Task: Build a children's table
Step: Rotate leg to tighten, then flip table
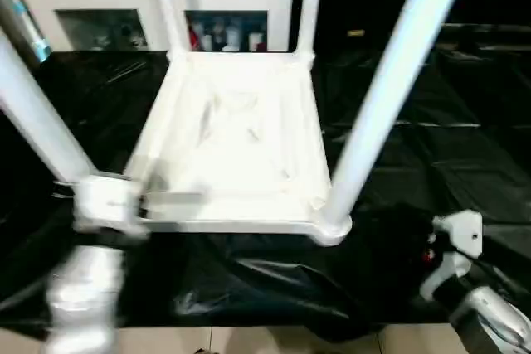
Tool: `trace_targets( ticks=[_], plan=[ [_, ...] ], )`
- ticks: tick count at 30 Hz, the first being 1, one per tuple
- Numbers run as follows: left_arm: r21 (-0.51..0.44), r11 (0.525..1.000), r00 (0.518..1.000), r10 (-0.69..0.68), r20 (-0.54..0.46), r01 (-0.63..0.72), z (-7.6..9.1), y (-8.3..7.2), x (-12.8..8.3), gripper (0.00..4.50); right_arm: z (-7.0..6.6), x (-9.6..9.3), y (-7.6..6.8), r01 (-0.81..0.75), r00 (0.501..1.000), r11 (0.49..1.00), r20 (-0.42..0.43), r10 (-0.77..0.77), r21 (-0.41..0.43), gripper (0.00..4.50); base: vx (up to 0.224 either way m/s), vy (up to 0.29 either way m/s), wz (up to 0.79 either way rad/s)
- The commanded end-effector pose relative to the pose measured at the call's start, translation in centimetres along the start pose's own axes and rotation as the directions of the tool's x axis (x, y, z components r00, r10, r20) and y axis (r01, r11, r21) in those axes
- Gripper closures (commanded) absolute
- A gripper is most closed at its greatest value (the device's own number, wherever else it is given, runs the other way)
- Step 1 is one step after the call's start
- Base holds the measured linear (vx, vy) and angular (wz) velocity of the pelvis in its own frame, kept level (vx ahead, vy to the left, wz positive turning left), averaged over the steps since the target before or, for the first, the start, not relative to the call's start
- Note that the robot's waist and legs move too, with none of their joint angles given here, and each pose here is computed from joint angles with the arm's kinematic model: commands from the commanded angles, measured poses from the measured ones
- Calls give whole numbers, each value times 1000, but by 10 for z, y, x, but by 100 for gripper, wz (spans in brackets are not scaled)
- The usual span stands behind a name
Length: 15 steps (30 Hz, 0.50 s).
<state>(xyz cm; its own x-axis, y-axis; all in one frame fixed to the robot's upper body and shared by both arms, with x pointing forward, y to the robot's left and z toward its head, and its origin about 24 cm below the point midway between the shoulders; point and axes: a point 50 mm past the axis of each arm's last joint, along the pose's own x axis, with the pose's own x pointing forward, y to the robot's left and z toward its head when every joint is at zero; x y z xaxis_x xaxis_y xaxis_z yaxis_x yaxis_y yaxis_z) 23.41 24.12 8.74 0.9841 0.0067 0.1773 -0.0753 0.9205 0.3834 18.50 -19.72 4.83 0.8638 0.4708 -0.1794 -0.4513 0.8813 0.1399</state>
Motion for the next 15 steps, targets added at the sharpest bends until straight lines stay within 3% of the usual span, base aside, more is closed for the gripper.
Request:
trace_targets(
  ticks=[1,3,4,7,8,9,13,15],
  plan=[
    [26,1000,1000,-1,-8,1,4,9,0,212,4,0,6,-67,998,998,-6,67,-4,0,0,0,0],
    [15,999,999,-38,-17,38,4,10,0,212,2,1,6,-87,996,996,-18,87,-11,0,0,0,0],
    [-82,989,992,-125,-32,122,2,4,-3,212,1,2,7,-100,995,995,-29,100,-15,0,0,0,0],
    [-82,989,992,-125,-32,122,2,4,-3,212,1,2,7,-100,995,995,-29,100,-15,0,0,0,0],
    [-270,918,950,-310,-34,290,-2,-17,-13,212,1,7,10,-134,990,991,-39,133,-18,0,0,0,0],
    [-333,889,939,-343,-34,313,-5,-23,-17,212,3,10,15,-174,984,985,-42,173,-11,0,0,0,0],
    [-353,884,938,-344,-44,308,-9,-23,-20,212,4,12,20,-238,970,971,-56,237,-15,0,0,0,0],
    [-420,842,912,-403,-72,339,-17,-20,-35,212,5,9,27,-392,914,920,-118,389,-3,0,0,0,0]
  ],
)
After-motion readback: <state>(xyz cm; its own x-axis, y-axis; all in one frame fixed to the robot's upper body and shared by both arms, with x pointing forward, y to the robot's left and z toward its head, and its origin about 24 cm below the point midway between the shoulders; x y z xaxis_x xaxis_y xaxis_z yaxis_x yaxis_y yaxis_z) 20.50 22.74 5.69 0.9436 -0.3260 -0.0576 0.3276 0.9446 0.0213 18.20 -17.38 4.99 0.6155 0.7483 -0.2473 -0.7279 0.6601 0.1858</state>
